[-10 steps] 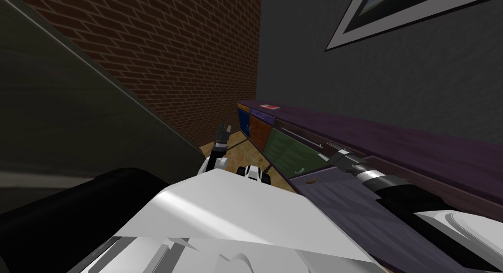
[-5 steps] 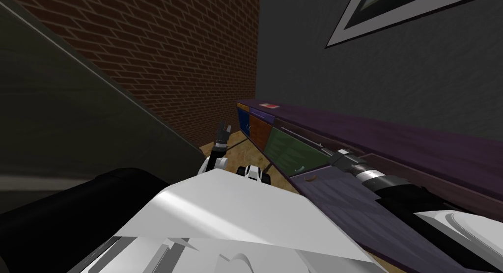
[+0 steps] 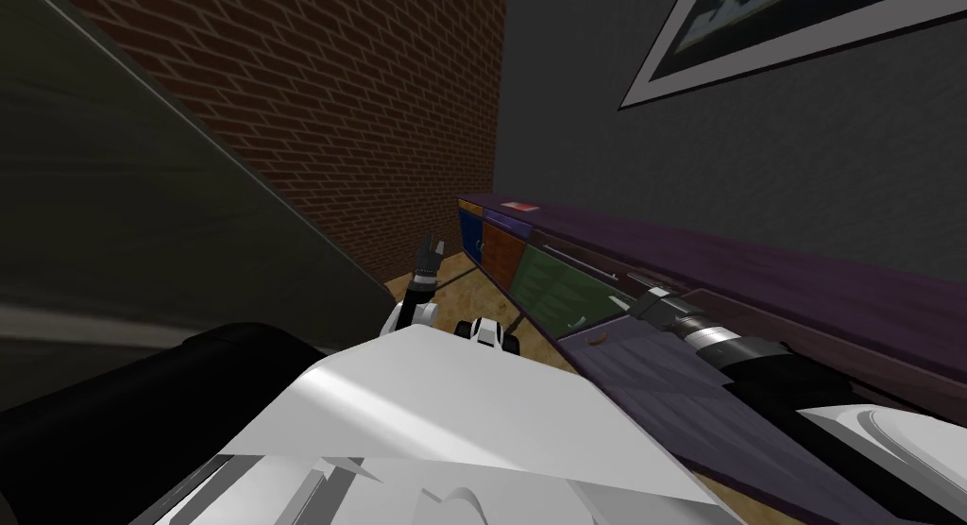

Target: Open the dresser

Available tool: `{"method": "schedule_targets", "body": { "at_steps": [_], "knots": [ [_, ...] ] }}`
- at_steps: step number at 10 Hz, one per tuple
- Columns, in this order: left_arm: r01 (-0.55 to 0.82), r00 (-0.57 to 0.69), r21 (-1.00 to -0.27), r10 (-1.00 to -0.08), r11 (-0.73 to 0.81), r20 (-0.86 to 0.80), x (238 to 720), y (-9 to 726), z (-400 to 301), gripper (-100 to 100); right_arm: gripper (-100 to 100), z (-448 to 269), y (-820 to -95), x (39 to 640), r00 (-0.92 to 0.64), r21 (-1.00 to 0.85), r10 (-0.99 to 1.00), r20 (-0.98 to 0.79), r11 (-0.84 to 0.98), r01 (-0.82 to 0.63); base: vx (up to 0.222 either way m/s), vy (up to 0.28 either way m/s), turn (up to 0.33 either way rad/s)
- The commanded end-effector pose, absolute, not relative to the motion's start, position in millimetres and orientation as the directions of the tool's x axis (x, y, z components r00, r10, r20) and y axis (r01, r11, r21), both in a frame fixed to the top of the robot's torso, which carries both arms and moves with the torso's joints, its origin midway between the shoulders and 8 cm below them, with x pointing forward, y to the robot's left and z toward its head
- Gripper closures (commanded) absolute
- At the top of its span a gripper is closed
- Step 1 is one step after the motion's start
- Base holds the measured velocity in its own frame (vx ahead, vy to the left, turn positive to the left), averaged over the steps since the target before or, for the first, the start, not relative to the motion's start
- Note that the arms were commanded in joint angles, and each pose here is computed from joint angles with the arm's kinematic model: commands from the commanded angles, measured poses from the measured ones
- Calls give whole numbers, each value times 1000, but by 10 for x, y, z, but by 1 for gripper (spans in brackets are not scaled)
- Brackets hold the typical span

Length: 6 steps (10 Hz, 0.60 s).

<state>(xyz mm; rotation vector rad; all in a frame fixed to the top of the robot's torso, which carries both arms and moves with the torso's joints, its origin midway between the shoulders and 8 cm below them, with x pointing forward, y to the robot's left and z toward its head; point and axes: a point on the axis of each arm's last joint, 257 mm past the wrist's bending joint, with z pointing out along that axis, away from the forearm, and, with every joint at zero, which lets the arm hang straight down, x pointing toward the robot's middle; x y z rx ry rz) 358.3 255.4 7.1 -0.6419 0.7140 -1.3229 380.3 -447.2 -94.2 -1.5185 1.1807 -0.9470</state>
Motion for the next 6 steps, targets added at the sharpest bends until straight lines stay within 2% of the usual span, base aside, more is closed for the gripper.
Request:
{"method": "schedule_targets", "body": {
  "at_steps": [1, 2, 3, 6],
  "knots": [
    [625, 100, -768, -990, 139, -98, 3583, 2554, 70, 0, -100, -939, -4489, 3805, 229, -970, -973, 21, -75, -231, 58, -62, 12],
    [625, 100, -768, -990, 139, -98, 3584, 2554, 71, 0, -100, -938, -4491, 3806, 229, -970, -973, 22, -76, -231, 17, -16, 2],
    [625, 100, -768, -990, 139, -98, 3584, 2553, 71, 0, 100, -938, -4491, 3807, 229, -970, -973, 22, -76, -231, 11, -9, 2],
    [626, 100, -768, -990, 138, -97, 3584, 2552, 73, 0, 100, -927, -4404, 3788, 246, -970, -969, 17, -75, -230, -127, 115, -57]
  ]
}}
